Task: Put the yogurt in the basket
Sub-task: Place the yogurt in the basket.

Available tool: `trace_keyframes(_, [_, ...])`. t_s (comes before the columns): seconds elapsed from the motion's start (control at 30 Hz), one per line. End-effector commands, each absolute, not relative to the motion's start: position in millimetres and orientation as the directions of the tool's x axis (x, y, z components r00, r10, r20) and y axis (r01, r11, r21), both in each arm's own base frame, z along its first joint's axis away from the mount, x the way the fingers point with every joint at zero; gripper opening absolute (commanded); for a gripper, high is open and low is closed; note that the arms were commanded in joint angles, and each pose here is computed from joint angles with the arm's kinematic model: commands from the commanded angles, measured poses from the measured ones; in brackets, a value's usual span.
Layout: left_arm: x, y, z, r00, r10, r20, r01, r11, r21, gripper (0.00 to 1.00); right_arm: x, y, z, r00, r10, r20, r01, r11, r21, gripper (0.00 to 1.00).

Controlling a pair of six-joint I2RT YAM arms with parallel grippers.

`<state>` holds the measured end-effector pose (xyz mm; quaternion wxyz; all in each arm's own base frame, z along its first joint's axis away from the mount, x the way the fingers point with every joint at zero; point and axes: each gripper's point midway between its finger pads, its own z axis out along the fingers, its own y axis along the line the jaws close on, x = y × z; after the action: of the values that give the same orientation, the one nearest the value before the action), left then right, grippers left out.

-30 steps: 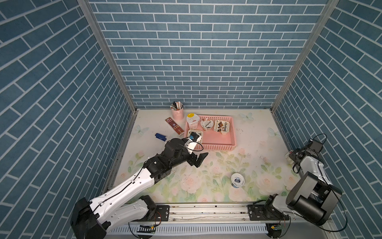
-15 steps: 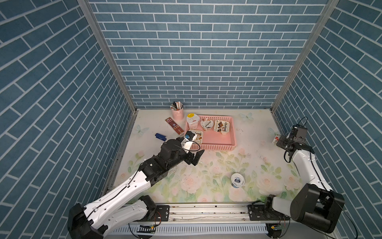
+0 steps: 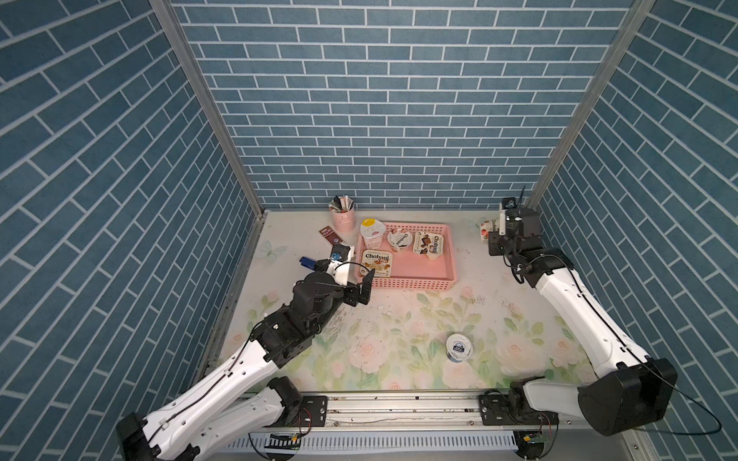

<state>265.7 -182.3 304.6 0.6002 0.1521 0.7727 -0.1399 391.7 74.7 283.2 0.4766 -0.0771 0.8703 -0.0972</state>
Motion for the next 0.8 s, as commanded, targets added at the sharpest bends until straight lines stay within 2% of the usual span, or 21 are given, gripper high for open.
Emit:
trace_keyframes(0.0, [267.5,-173.0,309.9,-0.215,0.031,-0.976,0.355,0.934,-0.049,1.0,391.5,96.6,285.2,-0.533,-0.4,-0.746,-0.079,0.901,-0.426,0.0])
trace_keyframes(0.13, [267.5,-164.2,314.5,-0.2,0.013,-0.98,0.319,0.946,-0.052,1.0,392.1,138.9,291.0,-0.475,-0.54,-0.694,-0.131,0.824,-0.551,0.0])
trace_keyframes(0.33, [270.0,-132.0,315.1,-0.18,-0.042,-0.983,0.17,0.983,-0.074,1.0,380.8,188.0,295.6,-0.384,-0.691,-0.612,-0.168,0.704,-0.69,0.0])
trace_keyframes(0.57, [265.4,-111.4,321.1,-0.153,-0.091,-0.984,0.105,0.989,-0.108,1.0,362.6,240.9,281.8,-0.299,-0.821,-0.487,-0.205,0.554,-0.807,0.0])
trace_keyframes(0.77, [265.1,-111.5,319.9,-0.161,-0.09,-0.983,0.108,0.988,-0.108,1.0,358.4,276.2,255.1,-0.263,-0.869,-0.42,-0.246,0.481,-0.842,0.0])
